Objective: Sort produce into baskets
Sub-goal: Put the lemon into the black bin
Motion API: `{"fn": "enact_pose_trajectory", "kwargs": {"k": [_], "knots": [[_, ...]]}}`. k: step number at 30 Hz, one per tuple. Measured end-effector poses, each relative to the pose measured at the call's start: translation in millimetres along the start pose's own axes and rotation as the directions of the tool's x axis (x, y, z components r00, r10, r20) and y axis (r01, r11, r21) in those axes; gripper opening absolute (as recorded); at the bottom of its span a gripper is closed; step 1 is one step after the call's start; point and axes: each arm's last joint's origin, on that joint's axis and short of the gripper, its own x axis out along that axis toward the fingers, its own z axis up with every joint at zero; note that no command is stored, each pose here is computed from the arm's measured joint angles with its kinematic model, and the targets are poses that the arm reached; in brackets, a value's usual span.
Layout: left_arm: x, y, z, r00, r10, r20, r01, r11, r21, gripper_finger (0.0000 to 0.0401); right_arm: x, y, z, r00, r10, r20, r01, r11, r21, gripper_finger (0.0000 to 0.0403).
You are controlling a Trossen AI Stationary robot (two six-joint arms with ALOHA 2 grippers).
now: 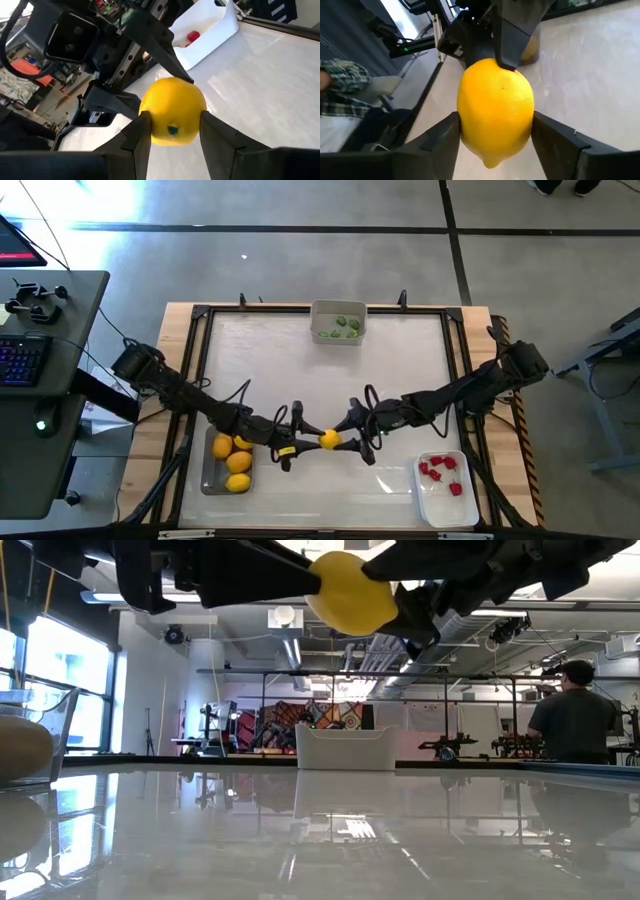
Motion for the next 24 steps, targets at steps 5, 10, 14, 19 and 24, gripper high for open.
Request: {"fn": "enact_pose_trajectory", "kwargs": {"k": [5, 10, 14, 19, 24], "knots": [[-4.3, 2.9, 3.1, 1.000, 0.003, -0.006, -0.003, 1.000, 0.007, 0.0128, -0.5, 0.6, 5.6, 1.000, -0.017, 0.001, 0.017, 0.998, -0.066, 0.0252], [-11.3, 4.0, 6.8, 1.000, -0.010, -0.025, 0.010, 1.000, 0.015, 0.0128, 1.5, 2.8, 15.6, 0.998, -0.054, -0.013, 0.051, 0.984, -0.171, 0.0265], [-22.8, 1.3, 13.4, 0.998, -0.034, -0.044, 0.036, 0.999, 0.028, 0.0128, 2.8, 4.7, 24.9, 0.996, -0.088, -0.019, 0.077, 0.945, -0.318, 0.0266], [-45.0, 5.5, 26.4, 0.998, -0.055, -0.045, 0.053, 0.998, -0.026, 0.0128, 3.6, 4.2, 46.1, 0.994, -0.112, -0.012, 0.098, 0.906, -0.412, 0.0266], [-65.9, 11.3, 33.7, 0.995, -0.071, -0.065, 0.066, 0.995, -0.068, 0.0128, 3.0, -5.2, 61.5, 0.989, -0.145, -0.015, 0.122, 0.883, -0.452, 0.0266]]}}
